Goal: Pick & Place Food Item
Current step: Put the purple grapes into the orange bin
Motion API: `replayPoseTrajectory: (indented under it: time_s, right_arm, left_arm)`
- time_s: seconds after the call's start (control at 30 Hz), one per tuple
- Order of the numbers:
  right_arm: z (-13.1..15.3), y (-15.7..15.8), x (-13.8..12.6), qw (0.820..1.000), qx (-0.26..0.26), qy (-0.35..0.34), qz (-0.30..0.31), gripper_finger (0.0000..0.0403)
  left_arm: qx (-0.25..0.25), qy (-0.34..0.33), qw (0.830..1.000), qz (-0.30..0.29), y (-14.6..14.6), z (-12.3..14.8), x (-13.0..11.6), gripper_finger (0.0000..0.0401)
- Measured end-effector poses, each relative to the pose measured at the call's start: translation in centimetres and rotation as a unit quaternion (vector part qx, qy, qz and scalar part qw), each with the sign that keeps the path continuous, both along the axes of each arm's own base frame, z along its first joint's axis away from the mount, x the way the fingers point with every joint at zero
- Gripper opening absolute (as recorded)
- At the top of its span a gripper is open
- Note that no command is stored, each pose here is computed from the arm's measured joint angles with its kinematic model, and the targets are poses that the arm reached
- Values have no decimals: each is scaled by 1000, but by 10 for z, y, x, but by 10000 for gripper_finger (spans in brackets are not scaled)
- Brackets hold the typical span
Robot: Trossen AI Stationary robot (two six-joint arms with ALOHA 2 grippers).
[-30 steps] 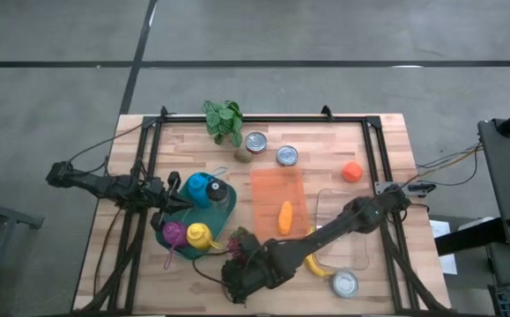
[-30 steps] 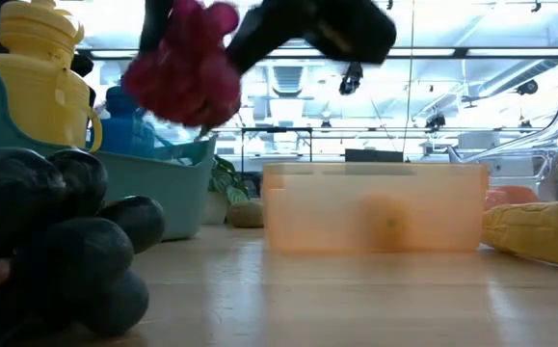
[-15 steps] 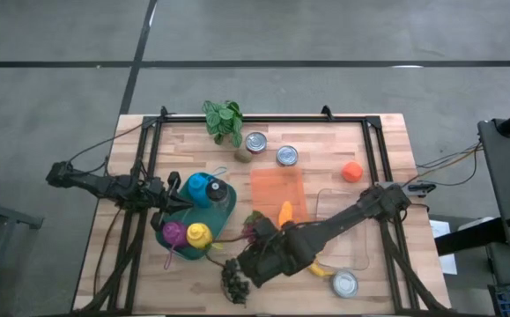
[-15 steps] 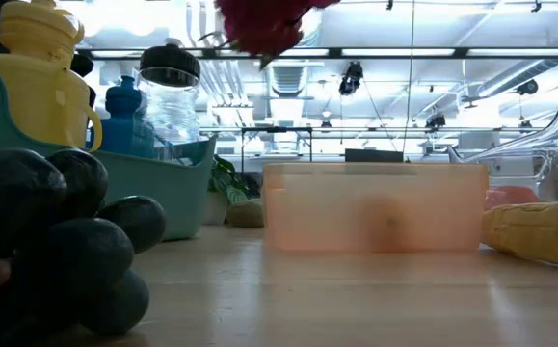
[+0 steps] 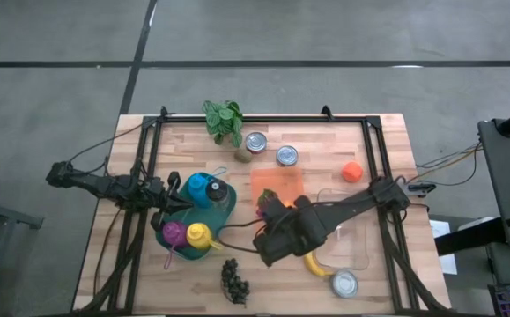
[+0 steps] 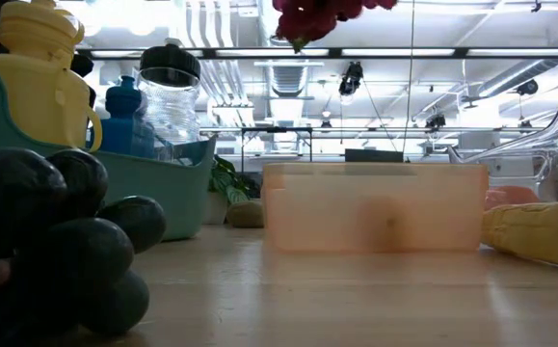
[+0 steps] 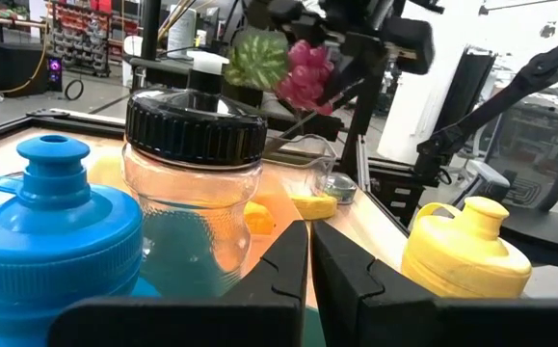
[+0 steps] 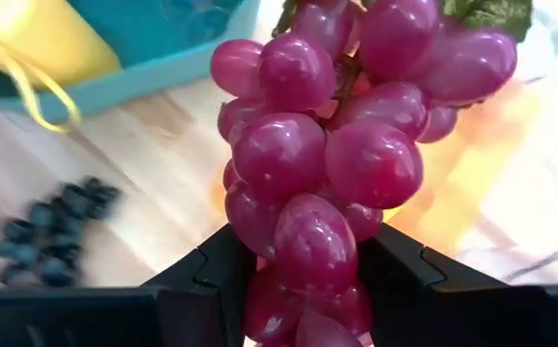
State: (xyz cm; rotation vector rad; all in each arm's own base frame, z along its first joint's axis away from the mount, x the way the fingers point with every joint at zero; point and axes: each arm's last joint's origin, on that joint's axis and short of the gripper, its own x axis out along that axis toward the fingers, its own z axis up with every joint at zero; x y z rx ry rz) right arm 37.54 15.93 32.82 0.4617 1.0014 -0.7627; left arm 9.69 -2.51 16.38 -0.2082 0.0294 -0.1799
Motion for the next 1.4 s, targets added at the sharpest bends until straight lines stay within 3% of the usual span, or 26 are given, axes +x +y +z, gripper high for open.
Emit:
replayPoseTrajectory:
  time_s: [0.5,0.77,0.9,1.03,1.23,1.4]
  right_arm:
    - [-17,-30,-2,984,-61,81,145,145]
    - [-20,-53,-28,982,-41,7,182,145]
    - [-27,-67,-47,967,-23,-25,253,145]
    - [-46,-75,-61,947,-14,-62,315,145]
    - [-92,-94,-71,940,47,-105,322,145]
    - [-115,-100,-73,932,50,-131,334,145]
  left_arm:
    - [0,0,1000,0,0,0,0,22]
    - [0,0,1000,0,0,0,0,22]
    - [0,0,1000,0,0,0,0,22]
    - [0,0,1000,0,0,0,0,22]
    - [0,0,1000,0,0,0,0,22]
    - [0,0,1000,0,0,0,0,22]
